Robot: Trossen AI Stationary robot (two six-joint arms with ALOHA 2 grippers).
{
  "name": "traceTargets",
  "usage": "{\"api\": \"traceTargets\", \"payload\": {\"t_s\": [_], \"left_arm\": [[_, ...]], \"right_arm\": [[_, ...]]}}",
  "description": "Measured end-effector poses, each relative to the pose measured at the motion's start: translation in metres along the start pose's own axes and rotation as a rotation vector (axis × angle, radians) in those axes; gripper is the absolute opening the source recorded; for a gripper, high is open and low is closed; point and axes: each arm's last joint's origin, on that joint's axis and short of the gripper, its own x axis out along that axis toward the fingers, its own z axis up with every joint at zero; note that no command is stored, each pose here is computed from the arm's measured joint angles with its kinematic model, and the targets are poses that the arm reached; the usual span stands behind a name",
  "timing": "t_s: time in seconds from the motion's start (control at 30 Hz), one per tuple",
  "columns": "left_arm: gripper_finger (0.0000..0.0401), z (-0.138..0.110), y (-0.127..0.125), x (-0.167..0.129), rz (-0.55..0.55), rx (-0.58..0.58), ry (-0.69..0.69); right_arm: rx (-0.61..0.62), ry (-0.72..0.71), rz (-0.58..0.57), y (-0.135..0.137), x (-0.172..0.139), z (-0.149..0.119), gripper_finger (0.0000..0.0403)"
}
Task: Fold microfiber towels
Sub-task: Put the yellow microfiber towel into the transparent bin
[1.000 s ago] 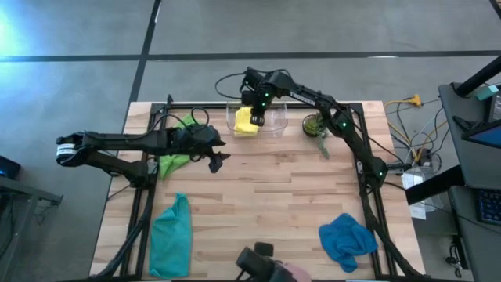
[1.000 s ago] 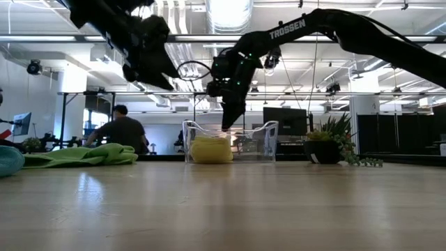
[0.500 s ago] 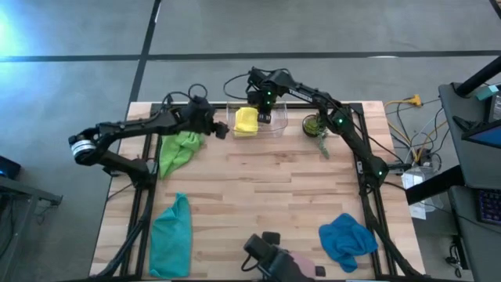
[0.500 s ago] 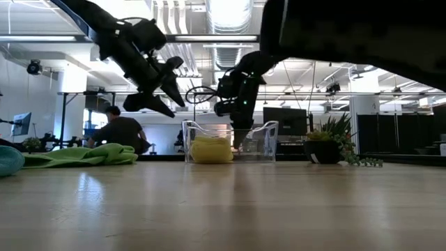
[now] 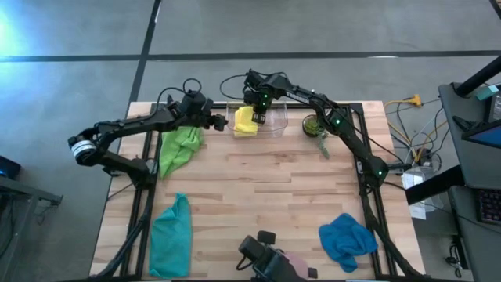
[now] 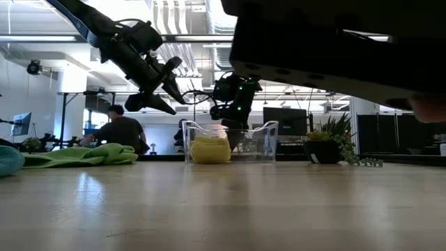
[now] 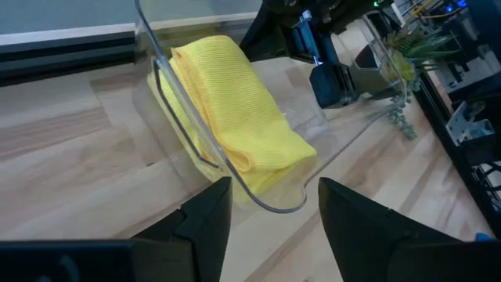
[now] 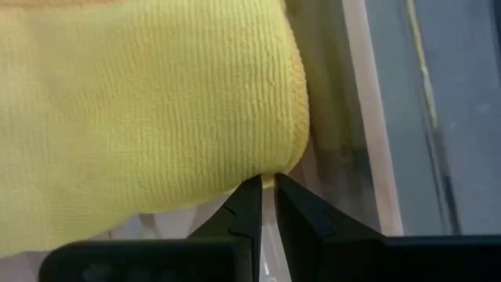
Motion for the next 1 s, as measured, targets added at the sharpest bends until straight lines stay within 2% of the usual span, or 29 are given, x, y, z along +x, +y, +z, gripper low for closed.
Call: {"api": "traceTargets", "payload": {"t_s": [0.63, 0.8, 0.9, 1.0], "left_arm": [[0.0175, 0.000, 0.000, 0.000, -0.006, 0.007, -0.006], [0.0175, 0.000, 0.000, 0.000, -0.015, 0.007, 0.000], [0.0175, 0.000, 0.000, 0.000, -0.017, 0.007, -0.001], [0.0175, 0.000, 0.000, 0.000, -0.017, 0.007, -0.001]], "right_arm": [[-0.037, -0.061, -0.008, 0.013, 0.000, 0.012, 0.0031], [0.022, -0.038, 0.003, 0.012, -0.018, 0.009, 0.0031], [0.023, -0.090, 0.088, 0.014, -0.037, 0.010, 0.0031], [-0.021, -0.189, 0.288, 0.022, -0.047, 0.014, 0.0031]]}}
